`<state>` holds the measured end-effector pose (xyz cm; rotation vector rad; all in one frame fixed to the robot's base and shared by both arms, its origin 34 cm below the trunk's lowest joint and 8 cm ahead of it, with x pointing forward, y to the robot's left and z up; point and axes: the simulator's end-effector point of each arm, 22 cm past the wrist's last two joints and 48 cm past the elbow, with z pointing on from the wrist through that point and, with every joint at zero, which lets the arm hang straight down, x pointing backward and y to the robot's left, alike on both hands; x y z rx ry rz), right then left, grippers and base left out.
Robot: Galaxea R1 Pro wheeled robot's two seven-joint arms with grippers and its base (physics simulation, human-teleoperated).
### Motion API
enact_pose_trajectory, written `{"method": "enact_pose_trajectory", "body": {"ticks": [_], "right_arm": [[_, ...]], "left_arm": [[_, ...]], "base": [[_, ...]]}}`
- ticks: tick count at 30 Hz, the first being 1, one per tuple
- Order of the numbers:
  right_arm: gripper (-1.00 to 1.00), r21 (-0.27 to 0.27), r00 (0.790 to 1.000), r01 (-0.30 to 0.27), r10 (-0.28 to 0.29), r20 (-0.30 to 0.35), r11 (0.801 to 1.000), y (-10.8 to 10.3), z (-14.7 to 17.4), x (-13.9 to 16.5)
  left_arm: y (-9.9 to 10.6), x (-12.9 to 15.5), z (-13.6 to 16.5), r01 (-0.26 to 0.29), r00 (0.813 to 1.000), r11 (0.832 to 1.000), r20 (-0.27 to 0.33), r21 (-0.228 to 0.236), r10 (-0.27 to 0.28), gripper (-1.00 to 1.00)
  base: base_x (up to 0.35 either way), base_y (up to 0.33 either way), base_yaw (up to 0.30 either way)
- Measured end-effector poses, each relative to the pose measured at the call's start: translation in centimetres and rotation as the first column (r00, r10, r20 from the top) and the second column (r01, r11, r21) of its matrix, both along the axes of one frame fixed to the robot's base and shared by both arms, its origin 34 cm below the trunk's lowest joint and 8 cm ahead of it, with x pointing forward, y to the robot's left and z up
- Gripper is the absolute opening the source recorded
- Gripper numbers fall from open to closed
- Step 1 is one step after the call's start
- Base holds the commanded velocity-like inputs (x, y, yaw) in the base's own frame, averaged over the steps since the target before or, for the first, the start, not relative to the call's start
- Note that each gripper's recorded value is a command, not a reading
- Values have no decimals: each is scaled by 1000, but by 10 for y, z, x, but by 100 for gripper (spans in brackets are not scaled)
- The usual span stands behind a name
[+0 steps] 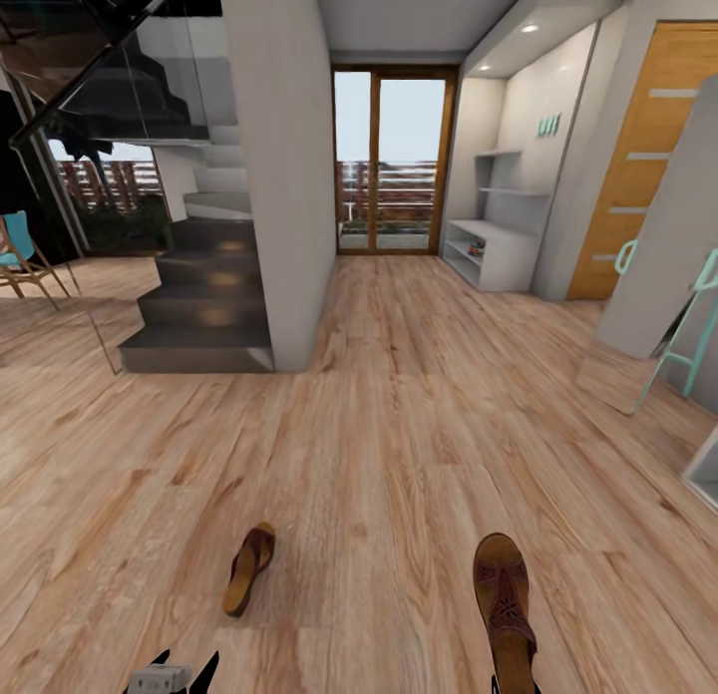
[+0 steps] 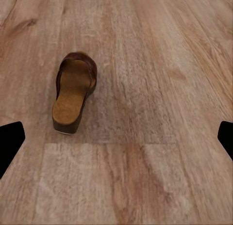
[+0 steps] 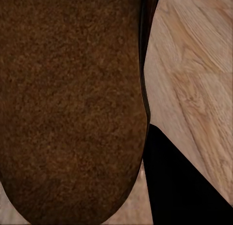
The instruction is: Pick up the two gym shoes and the two sandals from the corridor floor and place them onto the hallstand (shoe rack) in the corridor, making sure they are on the rack and not on the floor. Arrange them so the two gym shoes are next to each other and the two sandals are next to each other.
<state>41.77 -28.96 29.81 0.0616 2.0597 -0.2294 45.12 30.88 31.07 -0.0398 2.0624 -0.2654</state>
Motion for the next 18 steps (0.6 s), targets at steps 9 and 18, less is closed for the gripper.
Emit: {"method": "enact_pose_trajectory", "body": {"ticks": [9, 18], "right_arm": [[-100, 0, 1000, -1, 1, 0, 1000, 0, 0, 0], [-100, 0, 1000, 2, -2, 4, 1000, 0, 1, 1]], "left_arm": [[0, 0, 0, 0, 1000, 1000, 0, 0, 0, 100], [0, 0, 0, -1, 1000, 1000, 0, -1, 1, 100]], "base": [[289, 123, 19], [52, 21, 82]]}}
